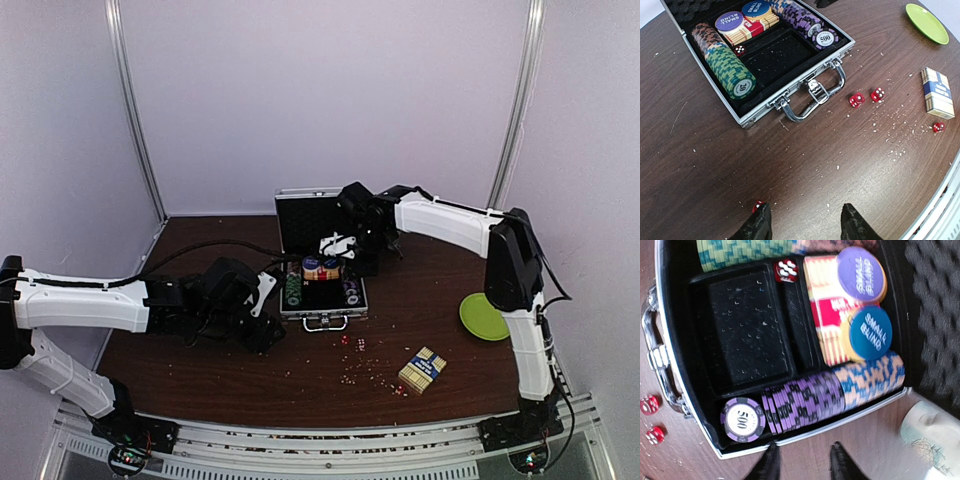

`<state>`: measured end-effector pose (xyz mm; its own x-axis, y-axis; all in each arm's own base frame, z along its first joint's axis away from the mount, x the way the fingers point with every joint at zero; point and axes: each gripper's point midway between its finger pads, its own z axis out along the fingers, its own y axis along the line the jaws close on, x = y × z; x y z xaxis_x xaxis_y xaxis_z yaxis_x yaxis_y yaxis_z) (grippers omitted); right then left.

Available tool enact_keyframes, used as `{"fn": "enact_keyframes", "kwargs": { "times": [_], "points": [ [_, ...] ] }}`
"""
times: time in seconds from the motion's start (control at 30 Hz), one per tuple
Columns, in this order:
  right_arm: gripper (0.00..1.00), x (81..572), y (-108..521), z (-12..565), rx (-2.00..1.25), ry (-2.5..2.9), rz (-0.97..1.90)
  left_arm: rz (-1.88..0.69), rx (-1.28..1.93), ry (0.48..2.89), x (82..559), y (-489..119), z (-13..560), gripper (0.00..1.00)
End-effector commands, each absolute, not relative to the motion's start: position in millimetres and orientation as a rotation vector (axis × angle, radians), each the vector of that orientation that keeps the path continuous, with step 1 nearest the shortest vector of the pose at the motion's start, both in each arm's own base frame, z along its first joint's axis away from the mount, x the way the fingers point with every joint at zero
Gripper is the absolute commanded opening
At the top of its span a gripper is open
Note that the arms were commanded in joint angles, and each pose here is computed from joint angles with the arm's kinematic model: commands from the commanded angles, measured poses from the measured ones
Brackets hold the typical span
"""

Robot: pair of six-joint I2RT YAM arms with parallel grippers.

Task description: Pack up texas hold em set

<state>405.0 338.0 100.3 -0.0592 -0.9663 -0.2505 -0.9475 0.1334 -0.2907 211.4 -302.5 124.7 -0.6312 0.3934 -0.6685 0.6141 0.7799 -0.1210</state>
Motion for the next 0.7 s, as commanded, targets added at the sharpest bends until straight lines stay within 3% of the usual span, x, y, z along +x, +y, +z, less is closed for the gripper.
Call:
{"fn": "enact_keyframes", "kwargs": {
  "times": [0.0,0.2,0.37,0.67],
  "points": [
    [0.41,398,328,103,-1.584,2.303,0.053,-0.445,0.713,2.308,217,-303,130,0.49],
    [0.56,363,315,75,-1.339,2.577,0.238,-0.455,0.706,2.304,218,-305,130,0.49],
    [0.57,373,309,60,-1.267,2.631,0.208,-0.46,0.712,2.311,218,-307,128,0.49],
    [0.55,374,324,56,-1.221,2.689,0.47,-0.465,0.695,2.318,217,-305,126,0.49]
  ]
}}
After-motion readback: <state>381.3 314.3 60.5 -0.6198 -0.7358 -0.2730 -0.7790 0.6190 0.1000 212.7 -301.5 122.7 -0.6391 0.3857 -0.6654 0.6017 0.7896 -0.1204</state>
